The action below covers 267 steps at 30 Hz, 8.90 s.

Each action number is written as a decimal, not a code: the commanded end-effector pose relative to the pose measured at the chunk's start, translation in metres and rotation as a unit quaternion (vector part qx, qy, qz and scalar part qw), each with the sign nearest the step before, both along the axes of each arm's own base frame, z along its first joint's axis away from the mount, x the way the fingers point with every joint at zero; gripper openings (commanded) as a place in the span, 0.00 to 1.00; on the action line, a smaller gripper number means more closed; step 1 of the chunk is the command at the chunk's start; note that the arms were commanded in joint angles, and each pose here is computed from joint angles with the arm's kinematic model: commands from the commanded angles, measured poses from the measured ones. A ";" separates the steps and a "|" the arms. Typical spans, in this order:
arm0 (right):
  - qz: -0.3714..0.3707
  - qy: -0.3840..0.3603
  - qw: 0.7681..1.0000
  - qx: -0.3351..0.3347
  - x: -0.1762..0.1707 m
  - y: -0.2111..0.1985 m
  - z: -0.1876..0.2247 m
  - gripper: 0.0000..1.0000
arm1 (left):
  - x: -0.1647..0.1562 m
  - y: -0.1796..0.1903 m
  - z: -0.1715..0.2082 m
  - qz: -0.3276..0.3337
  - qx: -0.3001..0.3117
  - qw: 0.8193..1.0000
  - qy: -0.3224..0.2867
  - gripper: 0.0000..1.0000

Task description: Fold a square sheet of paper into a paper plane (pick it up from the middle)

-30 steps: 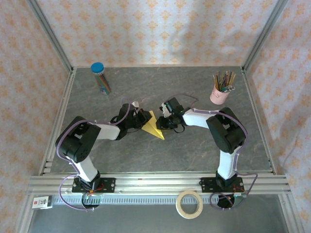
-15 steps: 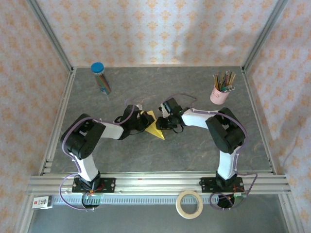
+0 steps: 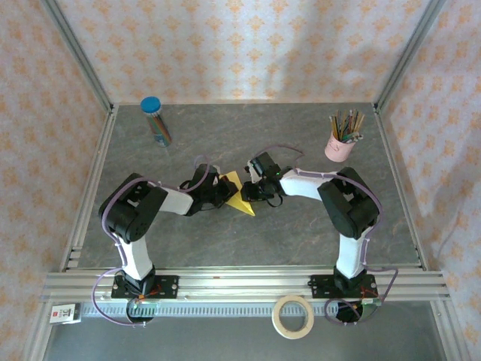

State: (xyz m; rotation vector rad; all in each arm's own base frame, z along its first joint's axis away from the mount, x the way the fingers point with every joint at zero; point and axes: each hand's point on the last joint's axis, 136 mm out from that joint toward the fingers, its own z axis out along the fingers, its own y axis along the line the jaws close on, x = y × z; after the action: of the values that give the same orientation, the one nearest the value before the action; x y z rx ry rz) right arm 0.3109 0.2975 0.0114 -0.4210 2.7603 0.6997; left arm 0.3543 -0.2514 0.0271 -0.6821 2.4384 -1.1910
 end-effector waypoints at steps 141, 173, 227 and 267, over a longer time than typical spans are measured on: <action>0.005 0.162 0.987 0.019 -0.115 -0.050 -0.015 0.10 | -0.032 0.021 -0.060 0.007 0.077 0.992 0.095 0.03; -0.019 0.065 0.996 0.050 -0.043 -0.001 0.009 0.07 | -0.027 0.010 -0.048 -0.003 0.056 0.996 0.075 0.03; 0.033 0.075 0.996 0.024 -0.057 -0.007 0.005 0.02 | -0.052 0.045 -0.096 0.032 0.157 0.973 0.164 0.01; -0.003 0.031 0.997 0.076 -0.042 -0.005 0.044 0.02 | -0.040 0.026 -0.075 0.013 0.127 0.984 0.128 0.03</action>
State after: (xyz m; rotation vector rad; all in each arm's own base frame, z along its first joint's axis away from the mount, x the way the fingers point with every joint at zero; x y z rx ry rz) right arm 0.2528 0.2821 0.0549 -0.3943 2.7632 0.9180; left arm 0.3551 -0.2622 0.0152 -0.7193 2.5230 -1.1121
